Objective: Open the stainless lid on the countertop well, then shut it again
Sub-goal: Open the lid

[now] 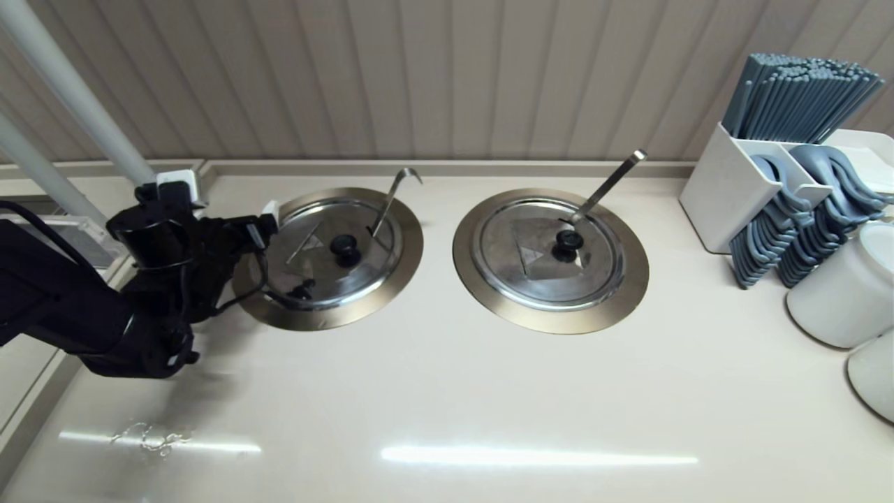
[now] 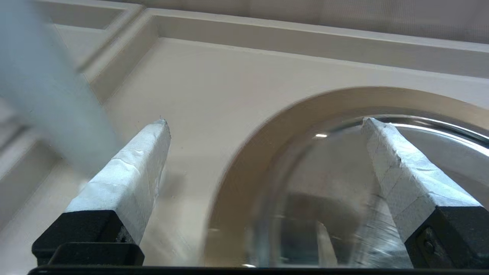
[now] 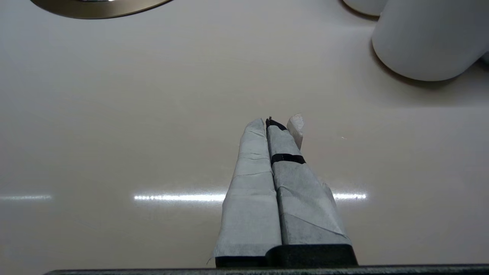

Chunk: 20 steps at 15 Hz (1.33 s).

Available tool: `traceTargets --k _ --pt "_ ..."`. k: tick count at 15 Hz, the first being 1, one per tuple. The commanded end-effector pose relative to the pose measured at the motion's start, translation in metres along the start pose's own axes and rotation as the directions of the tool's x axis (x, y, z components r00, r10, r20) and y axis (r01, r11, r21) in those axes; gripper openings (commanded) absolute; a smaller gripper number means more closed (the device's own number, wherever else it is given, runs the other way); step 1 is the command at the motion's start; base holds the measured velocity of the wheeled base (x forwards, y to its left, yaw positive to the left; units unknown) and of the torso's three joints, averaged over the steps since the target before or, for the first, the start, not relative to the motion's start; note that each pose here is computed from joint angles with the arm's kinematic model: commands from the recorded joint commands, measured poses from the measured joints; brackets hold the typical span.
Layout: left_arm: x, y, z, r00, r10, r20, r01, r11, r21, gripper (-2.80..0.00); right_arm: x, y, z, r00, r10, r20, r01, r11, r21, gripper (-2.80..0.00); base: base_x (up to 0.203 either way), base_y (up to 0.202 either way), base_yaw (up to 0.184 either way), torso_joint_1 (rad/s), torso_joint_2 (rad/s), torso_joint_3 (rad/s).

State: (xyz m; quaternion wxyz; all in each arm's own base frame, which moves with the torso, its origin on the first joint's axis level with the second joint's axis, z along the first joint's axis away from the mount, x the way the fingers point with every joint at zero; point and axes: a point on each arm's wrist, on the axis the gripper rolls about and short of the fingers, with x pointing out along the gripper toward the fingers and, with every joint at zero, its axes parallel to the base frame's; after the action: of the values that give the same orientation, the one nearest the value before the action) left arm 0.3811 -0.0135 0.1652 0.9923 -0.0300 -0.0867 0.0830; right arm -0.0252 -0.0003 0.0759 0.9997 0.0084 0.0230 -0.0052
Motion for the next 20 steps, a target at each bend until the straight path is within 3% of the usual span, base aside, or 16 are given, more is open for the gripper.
traceTargets --k 1,6,10,20 --pt "-0.003 -0.008 0.000 1.000 -0.020 0.001 0.020 1.000 -0.010 0.00 0.000 0.000 0.000 1.000 0.001 -0.001 -0.001 1.000 0.000 -2.80 0.000 0.000 0.000 0.000 0.00 0.000" --pt "-0.027 -0.055 -0.017 0.984 -0.160 -0.077 0.154 0.985 -0.082 0.00 0.000 0.000 0.000 1.000 0.001 -0.001 -0.001 1.000 0.000 -2.80 0.000 0.000 0.000 0.000 0.00 0.000" --pt "-0.037 -0.067 -0.025 0.966 -0.230 -0.121 0.217 0.969 -0.115 0.00 0.000 0.000 0.000 1.000 0.001 -0.003 -0.001 1.000 0.000 -2.80 0.000 0.000 0.000 0.000 0.00 0.000" --pt "-0.046 -0.090 -0.062 0.937 -0.275 -0.214 0.262 0.961 -0.087 0.00 0.000 0.000 0.000 1.000 0.001 -0.001 -0.001 1.000 0.000 -2.80 0.000 0.000 0.000 0.000 0.00 0.000"
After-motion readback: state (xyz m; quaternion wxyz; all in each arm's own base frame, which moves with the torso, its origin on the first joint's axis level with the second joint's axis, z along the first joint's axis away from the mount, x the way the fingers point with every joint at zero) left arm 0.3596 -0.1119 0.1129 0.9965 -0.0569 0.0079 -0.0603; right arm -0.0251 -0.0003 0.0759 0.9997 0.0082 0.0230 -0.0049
